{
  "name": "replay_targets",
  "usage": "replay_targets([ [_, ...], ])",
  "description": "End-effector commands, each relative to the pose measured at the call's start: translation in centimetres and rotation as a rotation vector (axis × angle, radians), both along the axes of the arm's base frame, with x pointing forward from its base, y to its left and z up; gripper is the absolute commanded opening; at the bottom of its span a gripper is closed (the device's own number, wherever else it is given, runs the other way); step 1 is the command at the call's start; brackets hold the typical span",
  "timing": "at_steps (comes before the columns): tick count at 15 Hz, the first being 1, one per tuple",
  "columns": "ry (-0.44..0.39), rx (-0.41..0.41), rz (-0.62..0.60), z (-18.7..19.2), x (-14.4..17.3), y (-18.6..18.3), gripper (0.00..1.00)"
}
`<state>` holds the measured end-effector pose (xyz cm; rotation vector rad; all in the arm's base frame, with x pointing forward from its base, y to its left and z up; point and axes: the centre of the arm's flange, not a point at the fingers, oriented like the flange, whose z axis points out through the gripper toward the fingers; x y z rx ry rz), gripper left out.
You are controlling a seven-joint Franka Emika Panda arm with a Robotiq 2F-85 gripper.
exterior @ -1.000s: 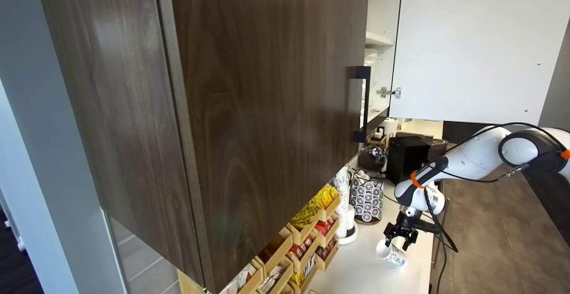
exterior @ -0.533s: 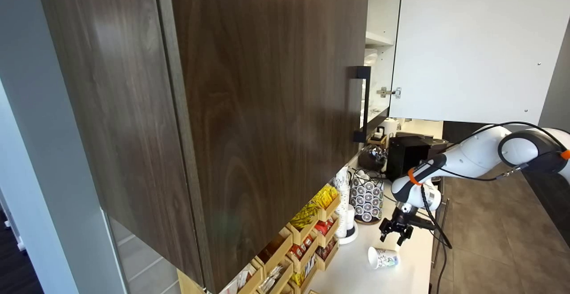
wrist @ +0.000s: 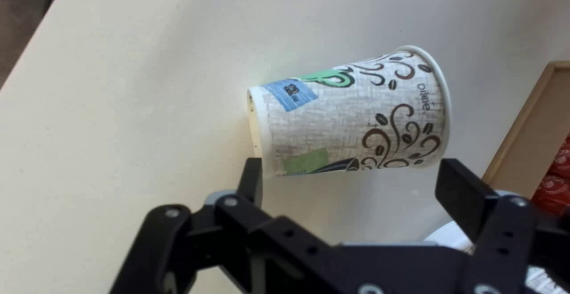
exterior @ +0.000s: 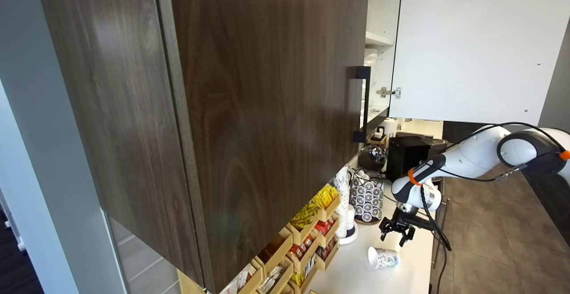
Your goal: Pick up the two stacked cups from the counter and place them on the bottom shelf of the upper cabinet on the left
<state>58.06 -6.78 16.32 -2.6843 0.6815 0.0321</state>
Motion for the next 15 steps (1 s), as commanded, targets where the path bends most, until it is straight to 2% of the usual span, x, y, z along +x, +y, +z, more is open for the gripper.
replay_targets([
  [1,0.0,0.0,0.0,0.0,0.0,0.0,1.0],
  [4,-0.019,-0.009,-0.057,0.5,-0.8,1.6,1.0],
  [7,0.042,0.057,-0.219,1.0,-1.5,3.3,1.0],
  [10,0.113,0.002,-0.355,0.6,-2.3,4.7,1.0],
  [15,0.145,-0.094,-0.598,0.2,-3.7,4.3,1.0],
])
